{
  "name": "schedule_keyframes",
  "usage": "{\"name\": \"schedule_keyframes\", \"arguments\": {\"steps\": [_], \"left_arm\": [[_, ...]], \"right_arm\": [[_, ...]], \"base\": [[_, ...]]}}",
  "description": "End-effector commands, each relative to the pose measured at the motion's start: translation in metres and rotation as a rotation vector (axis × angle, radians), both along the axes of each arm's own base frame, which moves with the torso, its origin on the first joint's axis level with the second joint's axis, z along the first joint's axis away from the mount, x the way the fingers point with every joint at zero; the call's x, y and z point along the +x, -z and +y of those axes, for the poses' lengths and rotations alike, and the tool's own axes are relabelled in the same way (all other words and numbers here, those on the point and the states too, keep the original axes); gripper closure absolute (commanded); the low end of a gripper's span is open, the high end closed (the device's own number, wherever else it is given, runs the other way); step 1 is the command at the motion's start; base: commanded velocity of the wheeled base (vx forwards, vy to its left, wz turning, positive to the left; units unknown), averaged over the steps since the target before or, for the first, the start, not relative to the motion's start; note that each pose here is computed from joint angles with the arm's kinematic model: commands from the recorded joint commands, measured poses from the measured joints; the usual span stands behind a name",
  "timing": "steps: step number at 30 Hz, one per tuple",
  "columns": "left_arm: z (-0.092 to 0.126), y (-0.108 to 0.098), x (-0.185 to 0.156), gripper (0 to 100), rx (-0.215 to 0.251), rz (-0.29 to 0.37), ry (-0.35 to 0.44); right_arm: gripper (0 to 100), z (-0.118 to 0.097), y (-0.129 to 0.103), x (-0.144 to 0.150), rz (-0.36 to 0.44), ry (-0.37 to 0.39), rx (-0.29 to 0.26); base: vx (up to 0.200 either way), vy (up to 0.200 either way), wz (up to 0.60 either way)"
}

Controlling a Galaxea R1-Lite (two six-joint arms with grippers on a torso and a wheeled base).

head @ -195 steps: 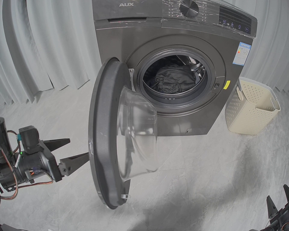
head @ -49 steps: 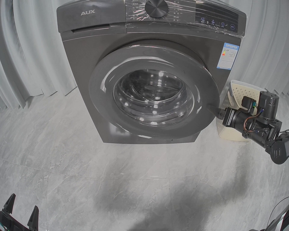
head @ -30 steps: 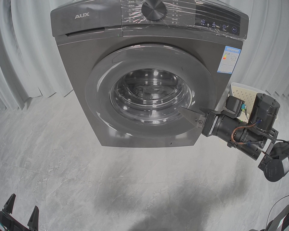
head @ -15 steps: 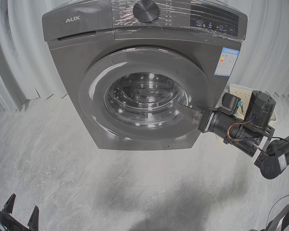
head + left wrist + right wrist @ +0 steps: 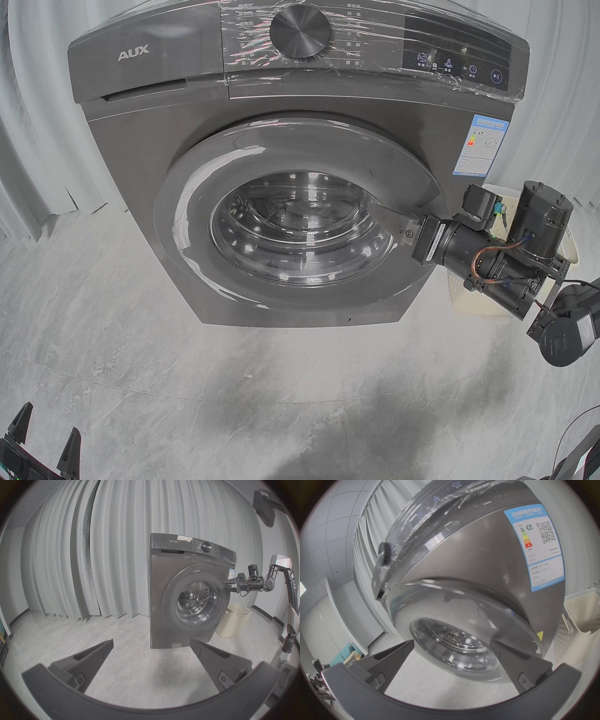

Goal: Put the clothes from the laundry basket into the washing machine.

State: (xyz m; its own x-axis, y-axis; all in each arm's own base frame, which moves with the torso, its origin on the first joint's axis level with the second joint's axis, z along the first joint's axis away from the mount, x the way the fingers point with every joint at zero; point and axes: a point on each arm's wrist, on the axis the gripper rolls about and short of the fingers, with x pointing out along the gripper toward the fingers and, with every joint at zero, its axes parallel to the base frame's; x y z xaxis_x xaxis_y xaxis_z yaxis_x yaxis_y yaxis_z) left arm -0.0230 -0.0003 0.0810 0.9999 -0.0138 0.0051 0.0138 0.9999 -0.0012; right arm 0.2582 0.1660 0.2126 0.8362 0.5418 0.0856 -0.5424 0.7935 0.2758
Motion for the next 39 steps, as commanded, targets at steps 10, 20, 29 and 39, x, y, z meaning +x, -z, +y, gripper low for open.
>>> {"name": "schedule_keyframes", "arguments": {"steps": [10,20,29,39], "left_arm": [[0.000,0.005,0.000,0,0.000,0.005,0.000],[0.000,0.005,0.001,0,-0.002,0.008,0.002],[0.000,0.005,0.001,0,-0.002,0.008,0.002],[0.000,0.005,0.001,0,0.000,0.008,0.002]], "right_arm": [[0,-0.017,-0.001,0.008,-0.026,0.144,-0.018],[0,-0.053,0.045,-0.129,0.015,-0.190,-0.124],[0,-0.131,0.051,-0.197,-0.120,0.025,-0.054],[0,-0.164,0.044,-0.259,-0.196,0.255,-0.109]], "base": [[0.000,0.000,0.00],[0.000,0.000,0.00],[0.000,0.000,0.00],[0.000,0.000,0.00]]}}
